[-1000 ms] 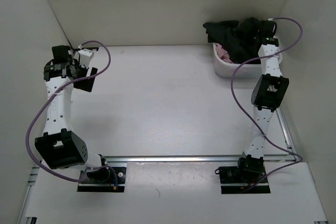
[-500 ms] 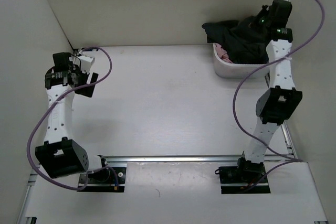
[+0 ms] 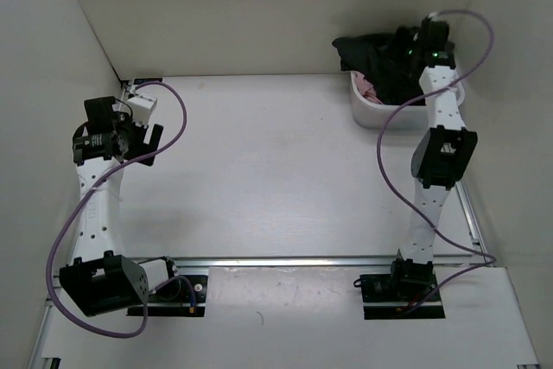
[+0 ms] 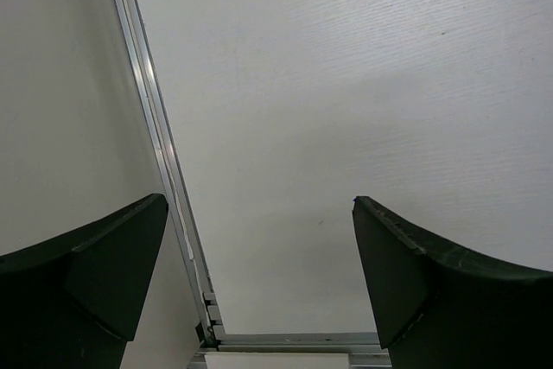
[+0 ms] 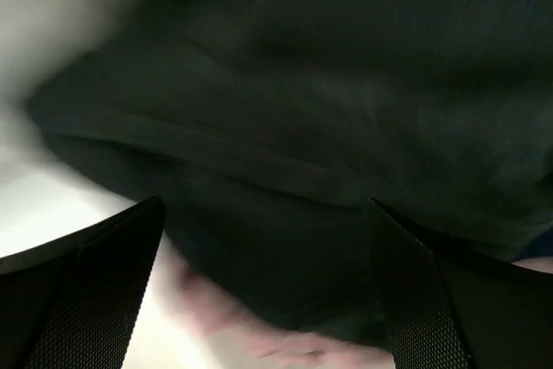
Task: Fold and stack the trousers
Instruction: Grab the trousers from the pile
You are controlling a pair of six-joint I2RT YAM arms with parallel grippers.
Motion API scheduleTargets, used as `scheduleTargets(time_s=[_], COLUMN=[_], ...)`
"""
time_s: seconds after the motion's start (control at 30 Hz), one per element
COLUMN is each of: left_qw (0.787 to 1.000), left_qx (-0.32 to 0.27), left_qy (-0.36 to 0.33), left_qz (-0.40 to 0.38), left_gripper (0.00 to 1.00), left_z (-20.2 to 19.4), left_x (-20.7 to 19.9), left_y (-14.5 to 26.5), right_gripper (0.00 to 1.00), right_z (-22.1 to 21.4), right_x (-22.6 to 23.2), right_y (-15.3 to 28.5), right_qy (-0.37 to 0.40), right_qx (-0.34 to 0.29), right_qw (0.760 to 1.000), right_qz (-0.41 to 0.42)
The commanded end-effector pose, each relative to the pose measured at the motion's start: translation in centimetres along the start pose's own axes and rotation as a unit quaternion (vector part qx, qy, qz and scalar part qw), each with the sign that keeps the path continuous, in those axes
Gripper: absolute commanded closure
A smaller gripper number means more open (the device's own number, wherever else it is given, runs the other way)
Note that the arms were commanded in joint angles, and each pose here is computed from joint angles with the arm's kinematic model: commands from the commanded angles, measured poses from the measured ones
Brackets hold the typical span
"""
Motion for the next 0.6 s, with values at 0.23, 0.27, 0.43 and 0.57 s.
scheduleTargets(time_s=[0.23,0.27,0.43,0.57], left_qw=[0.999,0.999,0.999,1.000], left_qx=[0.026,0.026,0.026,0.021], left_qy=[0.021,0.021,0.021,0.021], left_qz=[-0.009,-0.009,-0.009,-0.006], left_gripper=[0.00,0.00,0.00,0.00], left_z=[-0.7,-0.7,-0.8,-0.9], left_x=[-0.4,-0.4,-0.5,-0.6], left_y=[-1.1,-1.1,-1.0,-0.6], right_gripper=[1.00,1.00,1.00,1.00], right_z=[-4.1,-3.2,1.8,5.4], right_x=[-1.6,-1.4,0.2,3.1], right_y=[-1.1,0.4,5.5,11.5], right_qy=[-0.001,-0.004,0.020,0.046], right_qx=[0.043,0.022,-0.086,-0.152], right_qw=[0.996,0.996,0.990,0.983], right_qz=[-0.080,-0.087,-0.111,-0.091])
Point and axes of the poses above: each gripper's point midway between its finger pads, its own y axis back along the fingers, its own x axis along the line the jaws close on, z = x × y, the point moved 6 cm from there along y, back along the fingers, and after that the axes turned 4 degrees about -y, right-handed, at the moved point
